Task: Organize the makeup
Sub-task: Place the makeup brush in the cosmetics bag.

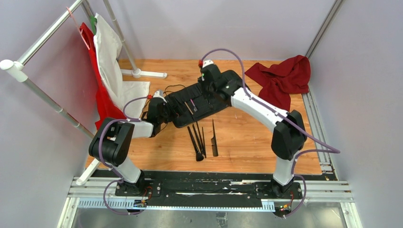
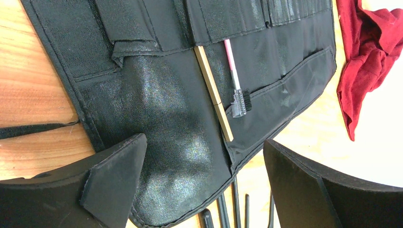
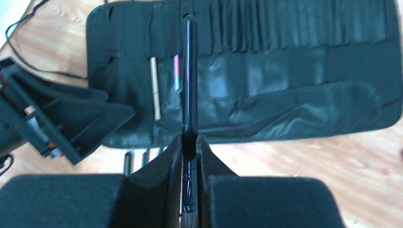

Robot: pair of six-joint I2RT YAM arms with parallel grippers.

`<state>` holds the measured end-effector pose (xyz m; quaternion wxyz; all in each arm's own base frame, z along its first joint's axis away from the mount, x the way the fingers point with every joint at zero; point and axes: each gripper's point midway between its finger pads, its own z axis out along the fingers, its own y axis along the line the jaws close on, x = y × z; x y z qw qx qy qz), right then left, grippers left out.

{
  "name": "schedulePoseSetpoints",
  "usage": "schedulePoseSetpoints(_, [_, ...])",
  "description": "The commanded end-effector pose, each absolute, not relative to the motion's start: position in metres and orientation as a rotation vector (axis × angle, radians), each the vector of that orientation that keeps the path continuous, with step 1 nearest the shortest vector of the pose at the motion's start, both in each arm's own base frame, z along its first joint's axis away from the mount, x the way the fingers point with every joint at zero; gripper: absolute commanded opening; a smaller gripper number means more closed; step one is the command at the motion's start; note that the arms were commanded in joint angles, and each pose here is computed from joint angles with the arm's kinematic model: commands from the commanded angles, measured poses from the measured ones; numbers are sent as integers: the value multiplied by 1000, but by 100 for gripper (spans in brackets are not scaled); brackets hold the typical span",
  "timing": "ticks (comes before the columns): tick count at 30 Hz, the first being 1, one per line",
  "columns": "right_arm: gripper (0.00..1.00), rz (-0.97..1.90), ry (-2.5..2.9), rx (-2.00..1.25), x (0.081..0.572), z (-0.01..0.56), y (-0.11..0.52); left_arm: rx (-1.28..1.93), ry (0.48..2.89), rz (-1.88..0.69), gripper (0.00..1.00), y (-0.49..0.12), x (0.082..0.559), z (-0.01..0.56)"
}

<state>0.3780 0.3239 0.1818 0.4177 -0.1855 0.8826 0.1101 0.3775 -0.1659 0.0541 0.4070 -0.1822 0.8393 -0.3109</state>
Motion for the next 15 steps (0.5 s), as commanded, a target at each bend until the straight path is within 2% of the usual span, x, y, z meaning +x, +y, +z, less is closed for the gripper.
schedulePoseSetpoints(1, [1,245,2313,-616,406,170,304,-449,2105,-785,98,-168,379,53])
schedulePoseSetpoints(7, [1,199,2420,-729,438,142,303,-454,2115,-784,98,-169,379,50])
schedulePoseSetpoints(15, [1,218,2485,-785,439,115,306,-458,2119,-779,98,-168,380,47])
